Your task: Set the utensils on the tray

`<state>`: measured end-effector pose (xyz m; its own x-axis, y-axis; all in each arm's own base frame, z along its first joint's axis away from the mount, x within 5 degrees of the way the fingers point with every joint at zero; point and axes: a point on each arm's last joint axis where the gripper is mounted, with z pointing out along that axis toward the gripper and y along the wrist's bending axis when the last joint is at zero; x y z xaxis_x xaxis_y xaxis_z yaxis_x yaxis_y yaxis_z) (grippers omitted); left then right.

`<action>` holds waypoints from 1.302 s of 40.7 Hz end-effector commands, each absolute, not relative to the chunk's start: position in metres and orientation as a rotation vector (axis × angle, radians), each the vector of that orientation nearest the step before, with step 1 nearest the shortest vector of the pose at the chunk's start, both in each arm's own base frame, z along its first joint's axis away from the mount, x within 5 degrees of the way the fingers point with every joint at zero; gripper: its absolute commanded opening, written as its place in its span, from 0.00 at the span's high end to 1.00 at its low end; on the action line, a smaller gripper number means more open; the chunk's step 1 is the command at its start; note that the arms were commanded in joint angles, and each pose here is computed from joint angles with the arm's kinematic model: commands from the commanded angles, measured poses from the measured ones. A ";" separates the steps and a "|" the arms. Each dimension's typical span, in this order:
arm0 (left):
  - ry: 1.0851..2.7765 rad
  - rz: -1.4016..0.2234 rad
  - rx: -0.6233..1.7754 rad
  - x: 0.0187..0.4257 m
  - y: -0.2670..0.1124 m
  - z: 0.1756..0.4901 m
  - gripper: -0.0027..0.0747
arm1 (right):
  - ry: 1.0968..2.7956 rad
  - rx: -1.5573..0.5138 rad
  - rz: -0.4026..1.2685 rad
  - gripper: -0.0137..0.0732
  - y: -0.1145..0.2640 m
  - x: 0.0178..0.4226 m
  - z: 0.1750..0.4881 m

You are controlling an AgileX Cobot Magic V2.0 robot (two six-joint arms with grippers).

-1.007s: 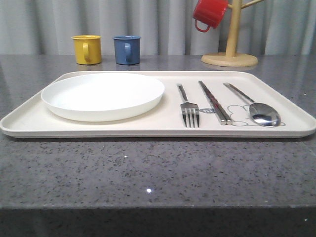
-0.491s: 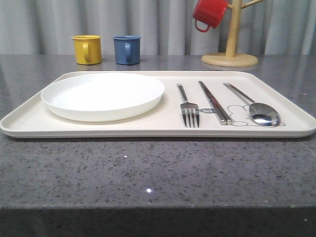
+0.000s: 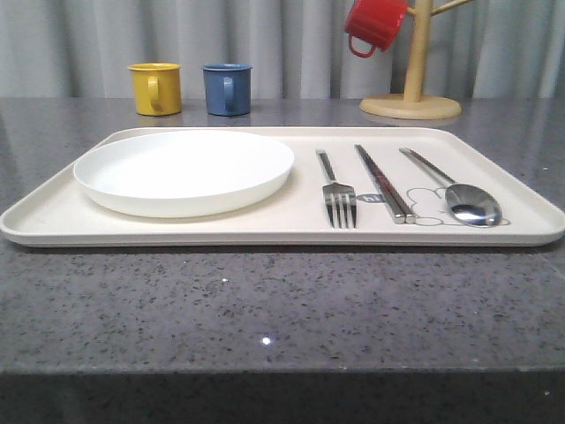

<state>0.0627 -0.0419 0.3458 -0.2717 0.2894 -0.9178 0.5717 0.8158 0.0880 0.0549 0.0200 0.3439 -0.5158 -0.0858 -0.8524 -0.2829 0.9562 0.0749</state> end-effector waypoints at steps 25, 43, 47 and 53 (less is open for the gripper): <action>1.424 0.007 0.130 0.046 -0.005 0.242 0.99 | 2.018 -0.258 0.248 0.98 0.020 0.058 0.357; 1.490 0.063 0.108 0.054 -0.002 0.210 0.99 | 2.020 -0.258 0.248 0.98 0.020 0.058 0.356; 1.490 0.065 0.118 0.054 -0.002 0.210 0.99 | 2.020 -0.258 0.248 0.98 0.020 0.058 0.356; 1.491 0.043 0.097 0.054 -0.002 0.210 0.99 | 2.020 -0.258 0.248 0.98 0.020 0.058 0.356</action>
<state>0.0563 -0.0019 0.1996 -0.0315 0.1137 -0.9930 0.0359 0.9930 0.1125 0.0544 0.0199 0.3440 -0.5134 -0.0869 -0.8537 -0.2840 0.9560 0.0735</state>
